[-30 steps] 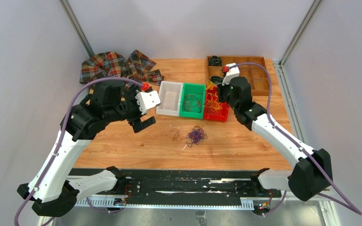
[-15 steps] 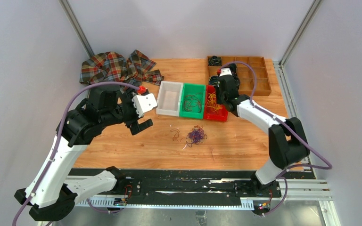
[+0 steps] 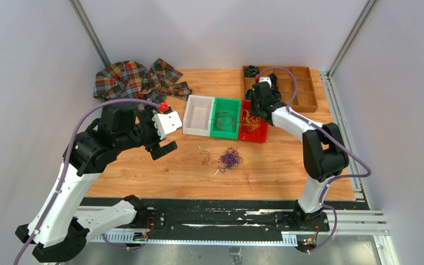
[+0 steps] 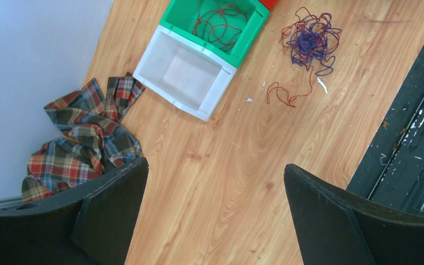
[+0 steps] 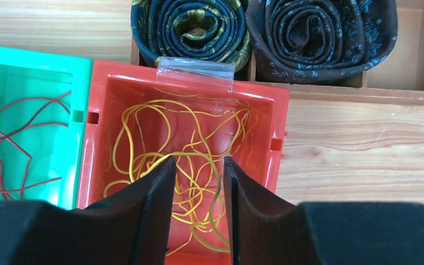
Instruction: Untangle the cables
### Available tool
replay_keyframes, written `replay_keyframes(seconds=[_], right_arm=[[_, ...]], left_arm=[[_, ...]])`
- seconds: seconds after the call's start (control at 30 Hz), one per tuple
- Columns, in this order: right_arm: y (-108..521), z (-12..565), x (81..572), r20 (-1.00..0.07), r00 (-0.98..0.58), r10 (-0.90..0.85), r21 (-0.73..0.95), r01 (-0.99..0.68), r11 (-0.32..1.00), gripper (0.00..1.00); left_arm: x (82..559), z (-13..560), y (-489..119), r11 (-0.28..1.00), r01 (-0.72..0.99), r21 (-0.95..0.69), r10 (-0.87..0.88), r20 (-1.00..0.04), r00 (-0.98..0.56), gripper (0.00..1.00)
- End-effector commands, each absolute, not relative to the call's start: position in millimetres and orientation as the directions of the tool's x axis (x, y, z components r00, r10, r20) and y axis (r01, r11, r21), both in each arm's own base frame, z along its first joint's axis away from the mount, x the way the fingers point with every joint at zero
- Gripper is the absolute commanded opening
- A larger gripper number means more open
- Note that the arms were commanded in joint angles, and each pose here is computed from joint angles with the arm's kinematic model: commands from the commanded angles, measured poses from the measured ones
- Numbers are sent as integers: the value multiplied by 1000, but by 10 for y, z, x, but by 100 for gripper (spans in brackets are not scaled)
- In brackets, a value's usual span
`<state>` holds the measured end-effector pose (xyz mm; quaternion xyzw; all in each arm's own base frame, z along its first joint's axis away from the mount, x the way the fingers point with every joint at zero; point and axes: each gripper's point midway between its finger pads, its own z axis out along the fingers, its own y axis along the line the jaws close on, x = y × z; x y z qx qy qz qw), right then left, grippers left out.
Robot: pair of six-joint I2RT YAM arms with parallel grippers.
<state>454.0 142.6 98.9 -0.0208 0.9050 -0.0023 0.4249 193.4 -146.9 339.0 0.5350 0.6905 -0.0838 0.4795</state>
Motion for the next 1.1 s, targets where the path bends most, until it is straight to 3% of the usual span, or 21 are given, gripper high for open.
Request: replay_keyframes(seconds=[0.0, 0.17, 0.47, 0.6, 0.73, 0.93, 1.07], right_arm=[[1388, 1134, 4599, -773, -634, -10, -8, -6, 1000, 41], [1401, 1311, 4574, -800, -599, -33, -9, -44, 999, 45], [1515, 1087, 4461, -740, -671, -46, 18, -89, 996, 33], [1744, 1509, 4317, -813, -561, -155, -69, -173, 983, 42], [2101, 1869, 3925, -889, -349, -297, -200, -288, 937, 61], [2632, 1654, 3254, -893, -363, -264, -6, -579, 816, 64], [2787, 1369, 2894, -872, -346, -346, -25, -675, 738, 65]], left_arm=[[1965, 3423, -1446, 429, 803, 413, 655, -755, 38, 98], [1962, 3424, -1455, 424, 806, 413, 654, -755, 42, 98], [1957, 3468, -1487, 426, 812, 399, 643, -765, 38, 98], [1978, 3377, -1495, 428, 821, 378, 655, -755, 6, 98], [2009, 3148, -1535, 425, 845, 324, 670, -740, -54, 98], [2019, 2742, -1648, 380, 900, 213, 690, -714, -122, 98], [2022, 2410, -1812, 335, 933, 131, 685, -713, -146, 98]])
